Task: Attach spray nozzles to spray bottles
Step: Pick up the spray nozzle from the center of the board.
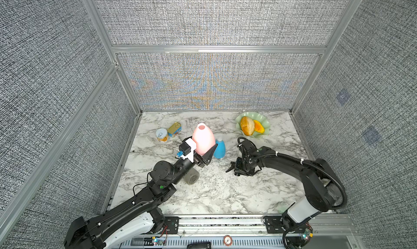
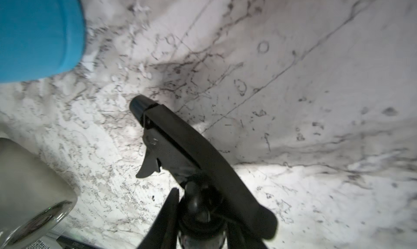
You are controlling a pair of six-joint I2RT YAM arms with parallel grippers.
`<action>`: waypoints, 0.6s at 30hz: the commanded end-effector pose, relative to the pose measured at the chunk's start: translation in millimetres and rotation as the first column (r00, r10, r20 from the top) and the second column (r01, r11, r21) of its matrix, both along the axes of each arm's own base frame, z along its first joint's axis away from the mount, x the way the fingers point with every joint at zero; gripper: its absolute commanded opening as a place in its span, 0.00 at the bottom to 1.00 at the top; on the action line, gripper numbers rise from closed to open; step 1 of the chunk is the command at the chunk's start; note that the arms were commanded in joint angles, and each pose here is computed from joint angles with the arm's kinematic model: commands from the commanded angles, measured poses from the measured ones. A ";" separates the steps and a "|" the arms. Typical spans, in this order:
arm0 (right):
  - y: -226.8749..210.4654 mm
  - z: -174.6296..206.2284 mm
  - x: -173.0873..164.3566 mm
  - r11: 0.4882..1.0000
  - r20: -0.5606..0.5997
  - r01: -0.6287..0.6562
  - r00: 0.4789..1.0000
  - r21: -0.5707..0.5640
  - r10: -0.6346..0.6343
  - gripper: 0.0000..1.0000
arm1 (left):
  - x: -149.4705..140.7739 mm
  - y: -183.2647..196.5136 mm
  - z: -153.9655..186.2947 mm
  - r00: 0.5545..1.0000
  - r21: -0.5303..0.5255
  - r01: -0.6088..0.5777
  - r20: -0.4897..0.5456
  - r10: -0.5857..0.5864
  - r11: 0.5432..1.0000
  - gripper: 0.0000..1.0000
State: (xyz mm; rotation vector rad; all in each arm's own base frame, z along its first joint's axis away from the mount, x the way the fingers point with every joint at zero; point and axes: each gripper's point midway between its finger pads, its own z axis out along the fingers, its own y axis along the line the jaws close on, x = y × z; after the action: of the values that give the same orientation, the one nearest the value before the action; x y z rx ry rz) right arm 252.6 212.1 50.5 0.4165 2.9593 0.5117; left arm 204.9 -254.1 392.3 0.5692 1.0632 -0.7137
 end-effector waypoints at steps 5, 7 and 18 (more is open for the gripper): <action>-14.2 42.0 12.0 1.000 0.248 -0.013 0.969 -0.023 0.018 0.31 | 4.1 -0.9 -2.4 1.000 -0.006 -0.018 0.012 0.018 1.000 0.60; -16.2 59.1 15.6 1.000 0.323 -0.021 0.946 -0.016 0.025 0.31 | 5.5 -2.2 -5.5 1.000 0.005 -0.022 0.012 0.022 1.000 0.59; -23.7 245.6 39.3 0.994 0.814 -0.104 0.580 0.040 0.028 0.31 | 6.4 -12.2 -23.1 1.000 0.045 -0.001 0.025 0.000 0.999 0.58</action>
State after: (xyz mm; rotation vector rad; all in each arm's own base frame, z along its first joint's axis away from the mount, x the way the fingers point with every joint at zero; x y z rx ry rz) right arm 280.5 193.1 247.4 0.0867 2.2201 0.6614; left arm 216.3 -266.6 360.1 0.6101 1.1143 -0.6751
